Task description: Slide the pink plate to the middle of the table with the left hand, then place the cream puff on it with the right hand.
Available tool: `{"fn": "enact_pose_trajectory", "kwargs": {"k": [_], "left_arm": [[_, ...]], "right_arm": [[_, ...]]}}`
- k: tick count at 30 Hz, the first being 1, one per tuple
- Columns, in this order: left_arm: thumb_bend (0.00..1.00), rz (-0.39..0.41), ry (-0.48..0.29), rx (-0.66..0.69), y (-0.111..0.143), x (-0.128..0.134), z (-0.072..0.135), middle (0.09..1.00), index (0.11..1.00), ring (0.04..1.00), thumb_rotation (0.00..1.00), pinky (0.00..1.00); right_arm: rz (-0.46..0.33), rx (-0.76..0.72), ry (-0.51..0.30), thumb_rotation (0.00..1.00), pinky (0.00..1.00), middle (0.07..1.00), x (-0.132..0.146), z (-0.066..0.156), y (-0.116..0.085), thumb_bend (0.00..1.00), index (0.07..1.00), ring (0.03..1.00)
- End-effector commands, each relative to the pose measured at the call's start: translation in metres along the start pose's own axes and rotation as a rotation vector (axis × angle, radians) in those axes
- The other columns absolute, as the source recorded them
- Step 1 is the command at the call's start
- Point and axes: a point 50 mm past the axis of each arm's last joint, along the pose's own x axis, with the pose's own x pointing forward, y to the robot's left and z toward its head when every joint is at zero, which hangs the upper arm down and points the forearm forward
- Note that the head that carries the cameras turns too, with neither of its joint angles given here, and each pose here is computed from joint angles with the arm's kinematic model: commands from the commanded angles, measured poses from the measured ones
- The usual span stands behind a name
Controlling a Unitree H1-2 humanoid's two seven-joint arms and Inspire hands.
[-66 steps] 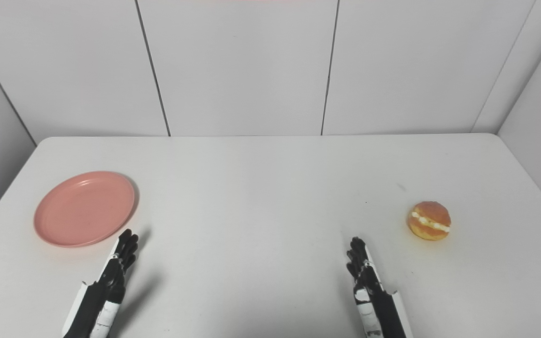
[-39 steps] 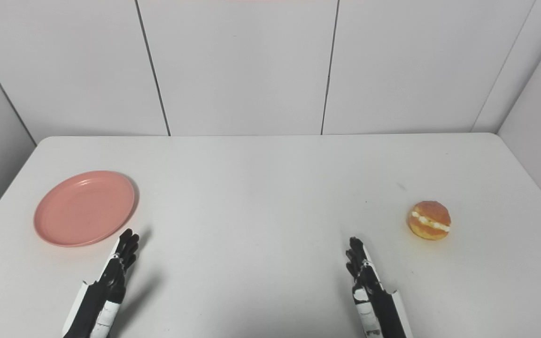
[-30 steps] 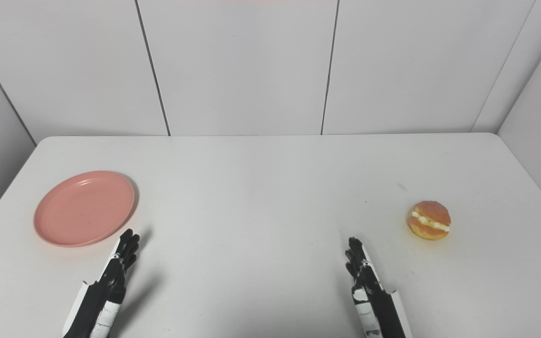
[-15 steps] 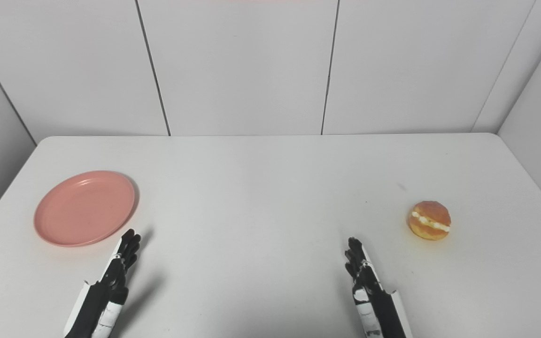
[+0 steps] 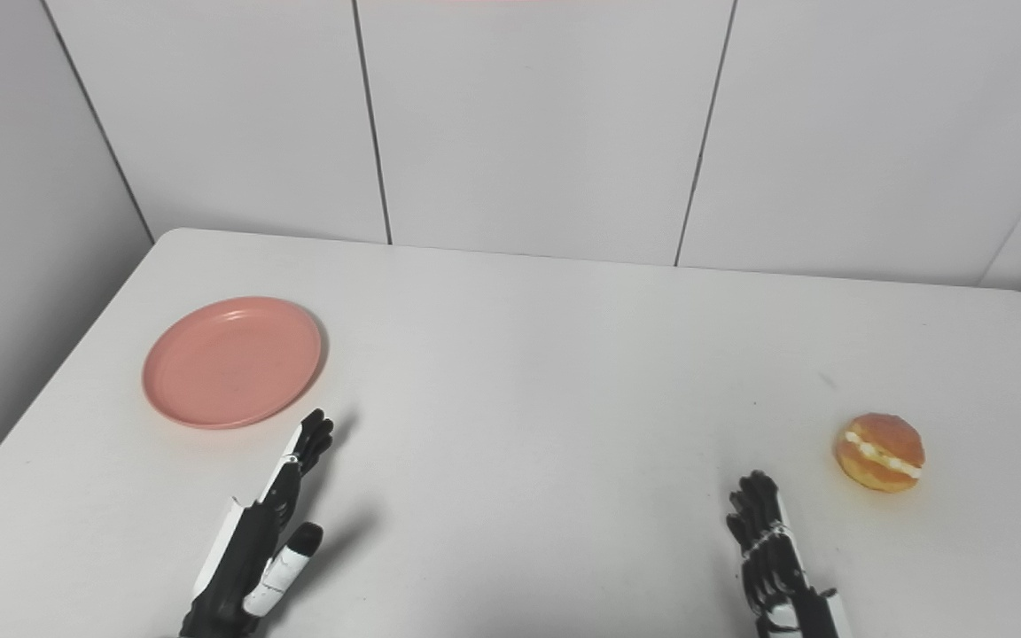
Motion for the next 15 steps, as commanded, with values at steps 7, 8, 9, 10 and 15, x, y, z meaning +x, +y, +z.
{"fn": "enact_pose_trajectory", "kwargs": {"k": [7, 8, 9, 10, 15], "left_arm": [[0.91, -0.076, 0.109, -0.100, -0.061, -0.012, -0.007, 0.985, 1.000, 0.972, 0.98, 0.95], [0.91, -0.077, 0.112, -0.099, -0.063, -0.012, -0.007, 0.985, 1.000, 0.973, 0.98, 0.95], [0.91, -0.077, 0.113, -0.098, -0.064, -0.012, -0.008, 0.985, 1.000, 0.975, 0.98, 0.95], [0.91, -0.078, 0.113, -0.096, -0.065, -0.012, -0.009, 0.985, 1.000, 0.975, 0.98, 0.94], [0.91, -0.080, 0.111, -0.099, -0.067, -0.010, -0.013, 0.983, 1.000, 0.974, 0.96, 0.94]], "right_arm": [[-0.026, -0.001, 0.087, 1.00, 1.00, 1.000, -0.015, -0.022, -0.019, 0.92, 1.000, 1.000], [-0.026, 0.001, 0.091, 1.00, 1.00, 1.000, -0.015, -0.024, -0.020, 0.91, 1.000, 1.000], [-0.027, 0.002, 0.094, 1.00, 1.00, 1.000, -0.015, -0.025, -0.021, 0.92, 1.000, 1.000], [-0.029, -0.001, 0.099, 1.00, 1.00, 1.000, -0.015, -0.026, -0.021, 0.92, 1.000, 1.000], [-0.027, -0.009, 0.109, 1.00, 1.00, 1.000, -0.014, -0.030, -0.023, 0.91, 1.000, 1.000]]}}
